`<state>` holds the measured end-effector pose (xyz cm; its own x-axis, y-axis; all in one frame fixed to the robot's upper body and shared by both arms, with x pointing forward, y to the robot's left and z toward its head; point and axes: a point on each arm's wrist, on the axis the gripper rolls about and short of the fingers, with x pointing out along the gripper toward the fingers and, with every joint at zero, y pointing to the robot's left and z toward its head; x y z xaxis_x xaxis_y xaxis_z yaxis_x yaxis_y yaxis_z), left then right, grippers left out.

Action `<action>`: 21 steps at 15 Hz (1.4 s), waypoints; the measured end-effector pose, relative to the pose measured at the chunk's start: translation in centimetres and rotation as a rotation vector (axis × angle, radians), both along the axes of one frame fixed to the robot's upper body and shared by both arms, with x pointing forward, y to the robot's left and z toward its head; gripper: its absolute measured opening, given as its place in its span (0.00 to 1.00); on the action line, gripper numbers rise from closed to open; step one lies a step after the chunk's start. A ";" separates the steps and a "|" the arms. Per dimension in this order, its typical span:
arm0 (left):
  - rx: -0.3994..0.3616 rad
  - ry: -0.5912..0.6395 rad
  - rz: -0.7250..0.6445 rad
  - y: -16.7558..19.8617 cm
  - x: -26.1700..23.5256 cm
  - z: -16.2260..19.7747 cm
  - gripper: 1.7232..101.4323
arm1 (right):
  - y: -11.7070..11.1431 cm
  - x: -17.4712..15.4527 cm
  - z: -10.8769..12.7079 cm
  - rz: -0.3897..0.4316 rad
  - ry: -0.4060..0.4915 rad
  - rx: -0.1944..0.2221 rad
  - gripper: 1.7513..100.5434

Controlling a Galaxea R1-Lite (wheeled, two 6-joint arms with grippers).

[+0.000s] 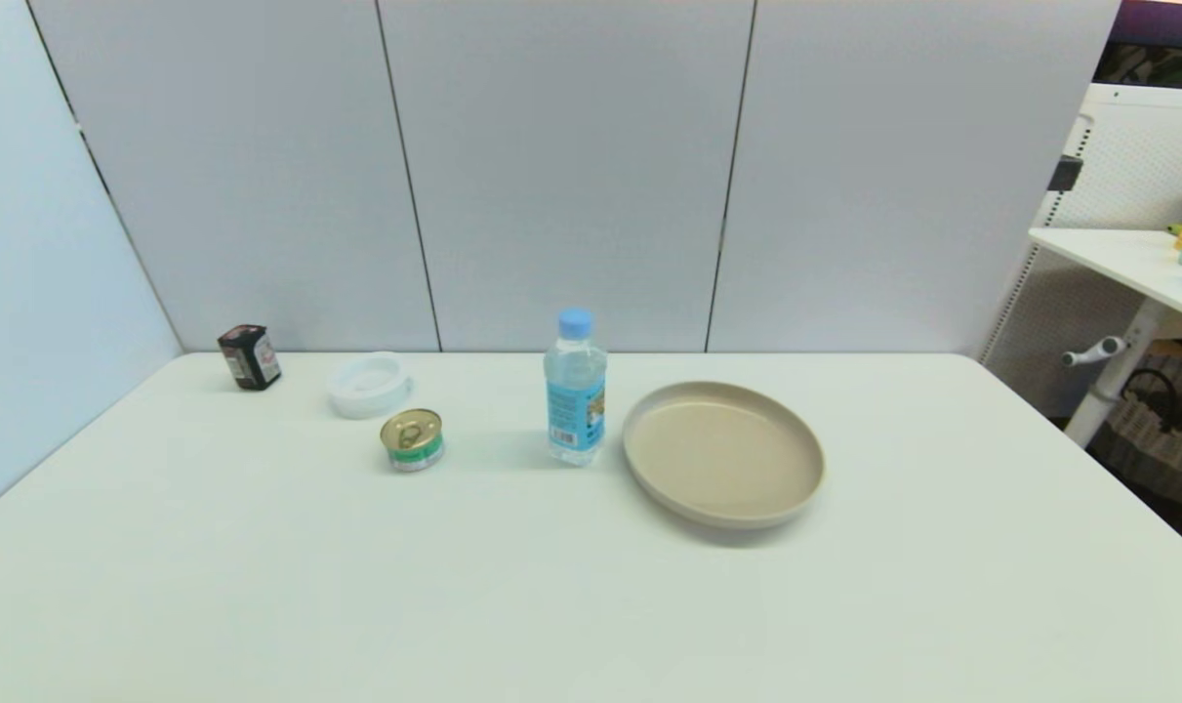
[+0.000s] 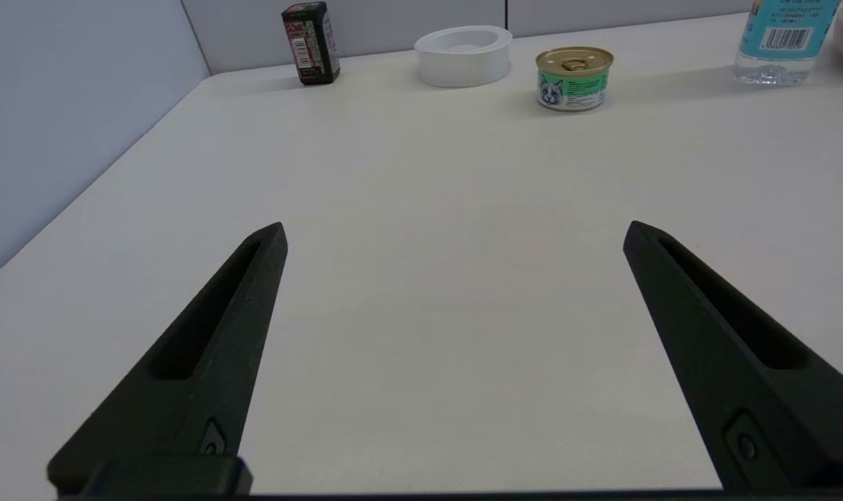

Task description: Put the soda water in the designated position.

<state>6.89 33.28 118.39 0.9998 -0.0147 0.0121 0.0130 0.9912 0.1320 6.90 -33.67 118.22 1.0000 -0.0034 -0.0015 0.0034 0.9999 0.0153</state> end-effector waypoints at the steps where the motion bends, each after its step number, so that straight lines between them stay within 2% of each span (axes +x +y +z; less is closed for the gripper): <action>1: -0.010 0.001 0.000 0.0 0.0 0.0 0.96 | 0.0 0.0 0.0 0.000 0.000 0.000 0.97; 4: -0.071 0.007 0.004 0.0 0.0 -0.1 0.96 | 0.0 0.0 0.0 0.001 0.000 0.000 0.97; 8: -0.242 0.003 0.073 0.2 0.0 -0.1 0.96 | 0.0 0.0 0.0 0.000 0.000 0.000 0.97; 18: -0.247 0.002 0.075 0.2 0.0 -0.1 0.96 | 0.0 0.0 0.0 0.003 -0.001 -0.011 0.97; 21: -0.247 0.002 0.075 0.2 0.0 -0.1 0.96 | 0.0 0.0 0.0 0.003 -0.001 -0.002 0.97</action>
<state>6.90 33.46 118.27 0.9980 0.0629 0.0040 -0.0621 0.9915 -0.1140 6.90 -33.66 118.23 1.0000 0.0000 -0.0006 0.0000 0.9999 0.0134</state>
